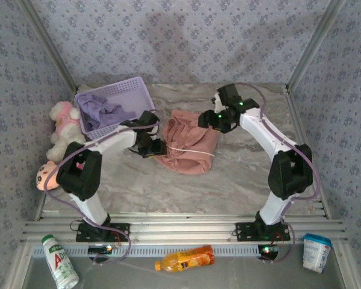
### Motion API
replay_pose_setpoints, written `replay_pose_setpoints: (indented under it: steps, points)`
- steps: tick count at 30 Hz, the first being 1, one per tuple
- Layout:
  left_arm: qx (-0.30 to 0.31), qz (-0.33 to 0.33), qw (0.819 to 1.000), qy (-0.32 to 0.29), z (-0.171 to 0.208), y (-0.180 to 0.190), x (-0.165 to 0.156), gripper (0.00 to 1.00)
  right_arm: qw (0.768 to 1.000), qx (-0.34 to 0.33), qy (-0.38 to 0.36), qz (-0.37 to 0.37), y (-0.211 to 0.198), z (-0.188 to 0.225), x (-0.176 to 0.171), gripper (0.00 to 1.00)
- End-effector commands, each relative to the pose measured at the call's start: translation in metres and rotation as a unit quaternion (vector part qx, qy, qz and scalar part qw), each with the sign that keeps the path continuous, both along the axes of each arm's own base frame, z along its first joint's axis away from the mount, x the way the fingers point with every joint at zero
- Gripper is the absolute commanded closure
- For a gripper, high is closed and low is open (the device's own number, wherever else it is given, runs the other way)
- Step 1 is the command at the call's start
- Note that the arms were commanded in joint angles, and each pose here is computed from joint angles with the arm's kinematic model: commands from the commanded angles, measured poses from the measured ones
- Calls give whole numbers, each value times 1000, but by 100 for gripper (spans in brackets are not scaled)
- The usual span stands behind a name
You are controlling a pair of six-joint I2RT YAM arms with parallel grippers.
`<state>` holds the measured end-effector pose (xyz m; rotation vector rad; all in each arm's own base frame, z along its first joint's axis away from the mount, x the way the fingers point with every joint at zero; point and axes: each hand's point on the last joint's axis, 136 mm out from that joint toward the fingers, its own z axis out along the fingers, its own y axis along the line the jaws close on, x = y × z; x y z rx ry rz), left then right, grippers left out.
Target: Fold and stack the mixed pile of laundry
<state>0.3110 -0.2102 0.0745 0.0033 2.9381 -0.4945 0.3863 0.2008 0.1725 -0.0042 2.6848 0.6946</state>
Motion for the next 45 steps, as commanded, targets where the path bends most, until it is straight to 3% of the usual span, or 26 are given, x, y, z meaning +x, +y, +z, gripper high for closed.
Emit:
replay_pose_setpoints:
  steps: [1,4,8,12,16,23,29,33,37,41,45]
  points:
    - [12,1,1000,-21,33,11,-2,46,999,26,16,-19,-6,-21,1,40]
    - [-18,-9,998,-62,63,-8,12,39,999,24,14,-31,-11,-37,10,48]
    - [-86,-54,989,-108,90,-67,31,43,999,21,12,-35,-8,-56,28,60]
    - [-106,-85,985,-109,82,-119,44,60,998,25,19,-49,-6,-78,48,67]
    - [-96,-87,987,-95,48,-146,65,64,996,54,41,-60,-2,-98,60,66]
    - [-56,-58,993,-82,3,-139,97,63,995,52,61,-66,-7,-121,46,41]
    - [32,34,995,-85,-14,-65,121,63,991,36,97,-87,-20,-148,31,32]
    - [41,69,994,-75,-18,-33,122,61,990,32,102,-93,-27,-152,27,30]
    - [7,51,996,-72,0,-47,114,59,991,34,96,-87,-25,-143,29,30]
    - [-20,19,996,-83,38,-64,99,53,996,27,54,-63,-17,-104,30,31]
    - [-55,-36,994,-90,72,-89,70,49,999,26,25,-35,-5,-74,34,40]
